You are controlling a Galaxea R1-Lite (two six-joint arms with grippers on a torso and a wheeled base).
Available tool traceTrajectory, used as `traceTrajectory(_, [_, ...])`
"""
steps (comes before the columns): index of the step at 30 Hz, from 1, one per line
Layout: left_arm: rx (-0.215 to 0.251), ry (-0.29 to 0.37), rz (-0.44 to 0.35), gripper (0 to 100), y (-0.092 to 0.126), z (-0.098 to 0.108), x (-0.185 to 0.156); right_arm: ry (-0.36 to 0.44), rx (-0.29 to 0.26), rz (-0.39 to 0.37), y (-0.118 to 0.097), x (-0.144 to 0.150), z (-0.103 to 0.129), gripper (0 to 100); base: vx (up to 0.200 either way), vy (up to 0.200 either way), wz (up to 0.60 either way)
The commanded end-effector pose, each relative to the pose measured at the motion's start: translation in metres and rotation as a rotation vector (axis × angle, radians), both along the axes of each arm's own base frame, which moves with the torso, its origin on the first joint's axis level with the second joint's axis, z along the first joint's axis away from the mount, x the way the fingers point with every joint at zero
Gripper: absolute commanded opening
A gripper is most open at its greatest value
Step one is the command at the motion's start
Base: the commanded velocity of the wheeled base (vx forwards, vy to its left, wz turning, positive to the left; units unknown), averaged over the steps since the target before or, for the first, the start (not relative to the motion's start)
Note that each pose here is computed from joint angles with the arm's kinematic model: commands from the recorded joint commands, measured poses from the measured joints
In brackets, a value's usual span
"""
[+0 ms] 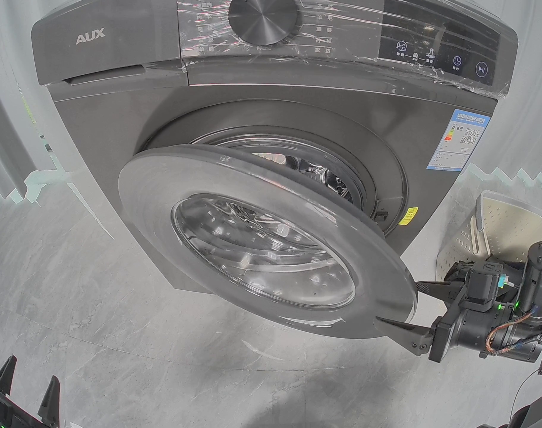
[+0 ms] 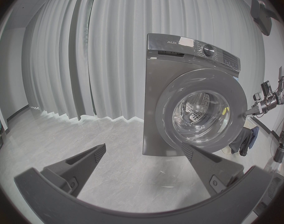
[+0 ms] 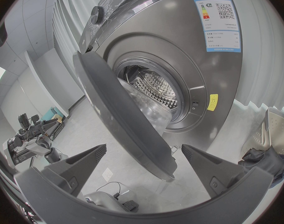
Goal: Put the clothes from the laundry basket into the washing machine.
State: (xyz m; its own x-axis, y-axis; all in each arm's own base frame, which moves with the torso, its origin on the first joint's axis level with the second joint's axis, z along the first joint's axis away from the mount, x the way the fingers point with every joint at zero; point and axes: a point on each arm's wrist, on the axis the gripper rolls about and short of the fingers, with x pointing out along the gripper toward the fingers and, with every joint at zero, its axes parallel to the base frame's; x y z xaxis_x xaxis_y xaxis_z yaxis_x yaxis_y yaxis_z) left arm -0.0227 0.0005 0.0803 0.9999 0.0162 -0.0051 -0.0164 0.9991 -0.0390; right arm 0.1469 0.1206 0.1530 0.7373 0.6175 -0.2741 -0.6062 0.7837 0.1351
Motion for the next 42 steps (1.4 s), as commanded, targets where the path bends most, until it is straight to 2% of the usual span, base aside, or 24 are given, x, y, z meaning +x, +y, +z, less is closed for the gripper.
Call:
traceTrajectory(1, [-0.001,0.003,0.001,100,0.0,-0.005,0.0,0.008,-0.009,-0.015,0.004,0.009,-0.001,100,-0.2,0.0,0.0])
traceTrajectory(5, [-0.001,0.003,-0.001,100,0.0,-0.005,0.0,0.021,-0.021,-0.004,0.008,0.012,-0.004,100,-0.2,0.0,0.0])
traceTrajectory(8, [-0.001,0.003,0.001,100,0.0,-0.005,0.0,0.03,-0.027,0.003,0.008,0.01,-0.007,100,0.0,0.0,0.0])
traceTrajectory(11, [-0.001,0.003,0.001,100,0.0,-0.005,0.0,0.036,-0.029,0.065,0.009,-0.006,-0.01,100,0.0,0.0,0.0])
traceTrajectory(13, [-0.001,0.003,-0.001,100,0.0,-0.005,0.0,0.031,-0.023,0.075,0.006,-0.011,-0.009,100,0.0,0.0,0.0])
traceTrajectory(20, [-0.001,0.003,0.001,100,0.0,-0.005,0.0,0.015,-0.011,0.048,0.006,-0.006,-0.004,100,0.0,0.0,0.0])
traceTrajectory(22, [-0.001,0.003,0.001,100,0.0,-0.005,0.0,0.012,-0.014,0.008,0.005,0.004,-0.003,100,0.0,0.0,0.0])
traceTrajectory(25, [-0.001,0.001,-0.001,100,0.0,-0.005,0.0,0.029,-0.027,-0.003,0.008,0.012,-0.007,100,-0.133,0.0,0.0])
traceTrajectory(29, [-0.001,0.003,-0.001,100,0.0,-0.005,0.0,0.043,-0.037,0.031,0.012,0.008,-0.01,100,-0.2,0.0,0.0])
traceTrajectory(33, [-0.001,0.003,-0.001,100,0.0,-0.005,0.0,0.054,-0.046,0.095,0.022,-0.001,-0.013,100,0.0,0.0,0.0])
traceTrajectory(42, [-0.001,0.003,0.001,100,0.0,-0.005,0.0,0.095,-0.076,0.146,0.023,-0.014,-0.025,100,0.0,0.0,0.0])
